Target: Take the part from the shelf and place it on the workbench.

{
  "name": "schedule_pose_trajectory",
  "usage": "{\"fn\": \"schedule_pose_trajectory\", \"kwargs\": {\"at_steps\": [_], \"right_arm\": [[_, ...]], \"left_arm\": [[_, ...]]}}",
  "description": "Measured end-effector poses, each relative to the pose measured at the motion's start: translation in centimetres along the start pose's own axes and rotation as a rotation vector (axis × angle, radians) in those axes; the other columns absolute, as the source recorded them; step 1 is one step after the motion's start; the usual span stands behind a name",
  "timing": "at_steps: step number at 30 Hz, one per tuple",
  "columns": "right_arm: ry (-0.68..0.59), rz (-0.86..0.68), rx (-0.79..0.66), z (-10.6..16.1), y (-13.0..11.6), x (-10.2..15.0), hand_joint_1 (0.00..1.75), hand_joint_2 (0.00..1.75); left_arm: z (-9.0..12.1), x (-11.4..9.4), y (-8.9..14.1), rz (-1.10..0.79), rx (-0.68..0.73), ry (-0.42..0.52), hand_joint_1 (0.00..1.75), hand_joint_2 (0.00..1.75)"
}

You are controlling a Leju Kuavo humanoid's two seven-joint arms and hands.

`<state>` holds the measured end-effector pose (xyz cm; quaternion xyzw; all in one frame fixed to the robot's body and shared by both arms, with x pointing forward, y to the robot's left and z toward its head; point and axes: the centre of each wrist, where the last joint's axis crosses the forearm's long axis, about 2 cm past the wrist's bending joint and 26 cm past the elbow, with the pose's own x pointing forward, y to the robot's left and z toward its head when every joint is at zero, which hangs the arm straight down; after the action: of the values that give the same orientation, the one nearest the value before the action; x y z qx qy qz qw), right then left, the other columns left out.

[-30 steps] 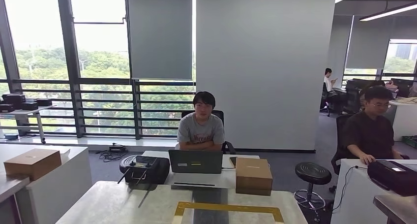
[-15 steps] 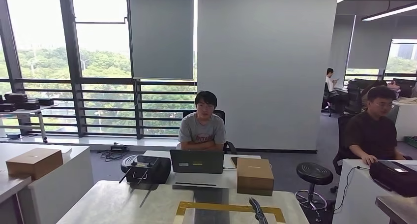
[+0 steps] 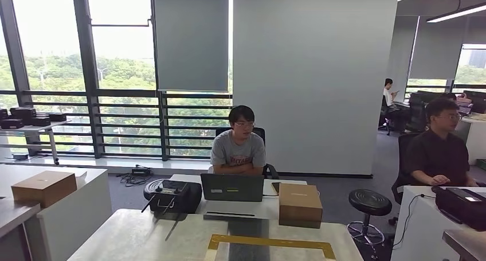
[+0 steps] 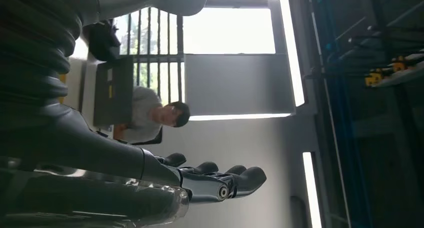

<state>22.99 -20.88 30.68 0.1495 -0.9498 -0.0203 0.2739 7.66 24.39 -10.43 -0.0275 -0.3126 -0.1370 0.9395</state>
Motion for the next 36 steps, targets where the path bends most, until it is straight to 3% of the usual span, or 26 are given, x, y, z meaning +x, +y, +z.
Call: {"fn": "schedule_pose_trajectory", "kwargs": {"at_steps": [3, 11, 20, 36], "right_arm": [[-0.018, -0.077, 0.005, 1.6, 0.3, 1.3, 0.0, 1.75], [0.103, -0.207, -0.047, 5.0, -0.2, 1.8, 0.0, 1.75], [0.169, -0.274, -0.116, 6.5, -1.3, 1.6, 0.0, 1.75], [0.209, -0.275, -0.137, 7.0, -1.5, 1.3, 0.0, 1.75]], "left_arm": [[0.1, -0.2, 0.5, 0.061, 0.036, -0.012, 0.0, 0.0], [0.1, -0.5, 2.1, 0.28, 0.171, -0.051, 0.0, 0.0], [0.3, -0.9, 4.2, 0.602, 0.364, -0.023, 0.0, 0.0], [0.6, -1.6, 5.2, 0.688, 0.431, -0.01, 0.0, 0.0]]}}
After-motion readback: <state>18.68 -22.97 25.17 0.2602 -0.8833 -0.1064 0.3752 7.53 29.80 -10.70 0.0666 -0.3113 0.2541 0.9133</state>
